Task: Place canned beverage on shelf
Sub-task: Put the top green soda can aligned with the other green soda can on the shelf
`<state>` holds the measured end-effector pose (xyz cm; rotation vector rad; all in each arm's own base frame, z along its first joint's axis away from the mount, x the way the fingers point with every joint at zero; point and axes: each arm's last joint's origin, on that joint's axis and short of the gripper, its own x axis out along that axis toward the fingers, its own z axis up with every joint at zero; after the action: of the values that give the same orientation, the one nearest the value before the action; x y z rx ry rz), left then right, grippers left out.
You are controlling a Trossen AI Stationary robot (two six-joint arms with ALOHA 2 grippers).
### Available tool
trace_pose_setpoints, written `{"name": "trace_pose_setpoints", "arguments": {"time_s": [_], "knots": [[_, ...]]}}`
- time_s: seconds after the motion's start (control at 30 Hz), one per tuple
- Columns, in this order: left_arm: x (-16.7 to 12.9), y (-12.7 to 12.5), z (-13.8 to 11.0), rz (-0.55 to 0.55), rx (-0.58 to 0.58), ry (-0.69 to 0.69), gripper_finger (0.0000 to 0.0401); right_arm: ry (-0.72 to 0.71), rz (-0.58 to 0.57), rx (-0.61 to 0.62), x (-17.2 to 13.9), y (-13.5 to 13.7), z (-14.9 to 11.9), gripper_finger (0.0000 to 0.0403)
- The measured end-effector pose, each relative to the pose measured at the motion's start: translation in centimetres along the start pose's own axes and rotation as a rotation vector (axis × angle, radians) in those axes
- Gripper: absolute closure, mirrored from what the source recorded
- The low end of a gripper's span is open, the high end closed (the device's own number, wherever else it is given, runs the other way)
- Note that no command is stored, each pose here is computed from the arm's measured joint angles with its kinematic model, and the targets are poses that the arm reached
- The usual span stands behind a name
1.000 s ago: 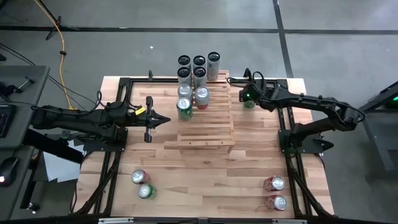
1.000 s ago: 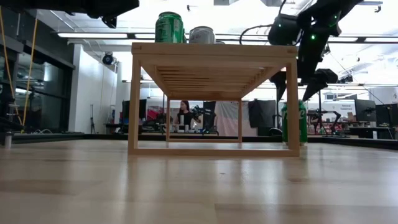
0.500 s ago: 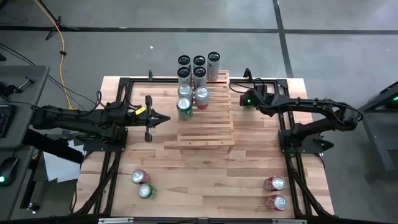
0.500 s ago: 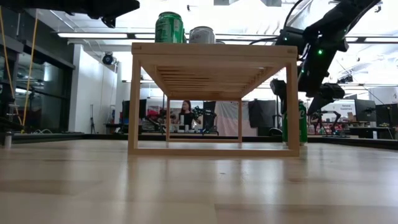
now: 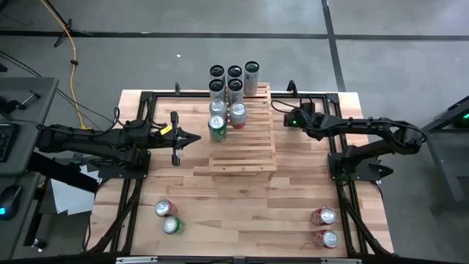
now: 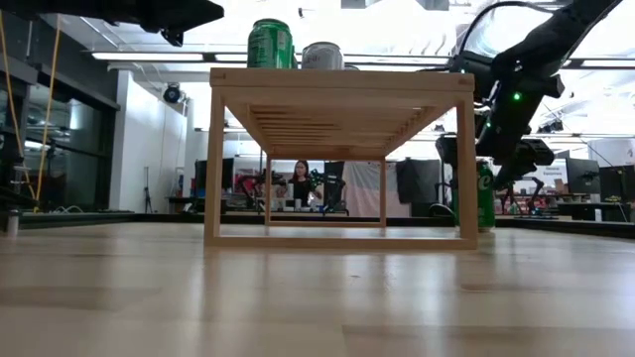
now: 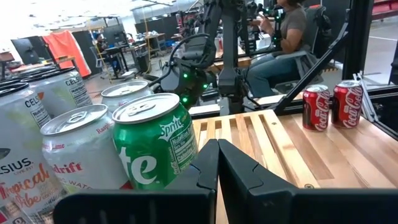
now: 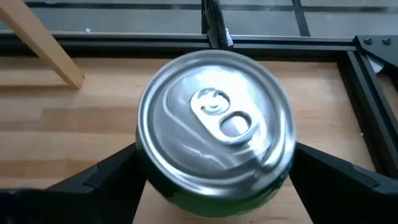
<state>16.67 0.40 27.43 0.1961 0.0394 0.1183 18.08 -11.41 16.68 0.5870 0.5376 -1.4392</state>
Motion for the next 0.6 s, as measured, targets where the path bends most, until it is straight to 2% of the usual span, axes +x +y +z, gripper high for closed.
{"name": "trace_pose_setpoints", "arguments": {"time_s": [0.2, 0.37, 0.6], "knots": [[0.0, 0.0, 0.0, 0.0, 0.0, 0.0, 0.0401, 0.008, 0.007, -0.053, 0.4, -0.4, -0.8, 0.0095], [0.0, 0.0, 0.0, 0.0, 0.0, -0.001, 0.0401, 0.007, 0.034, -0.143, 0.4, -0.2, -0.6, 0.0097], [0.0, 0.0, 0.1, 0.002, -0.001, -0.008, 0.0401, 0.037, 0.258, -0.212, 0.3, 1.1, -0.2, 0.0088]]}}
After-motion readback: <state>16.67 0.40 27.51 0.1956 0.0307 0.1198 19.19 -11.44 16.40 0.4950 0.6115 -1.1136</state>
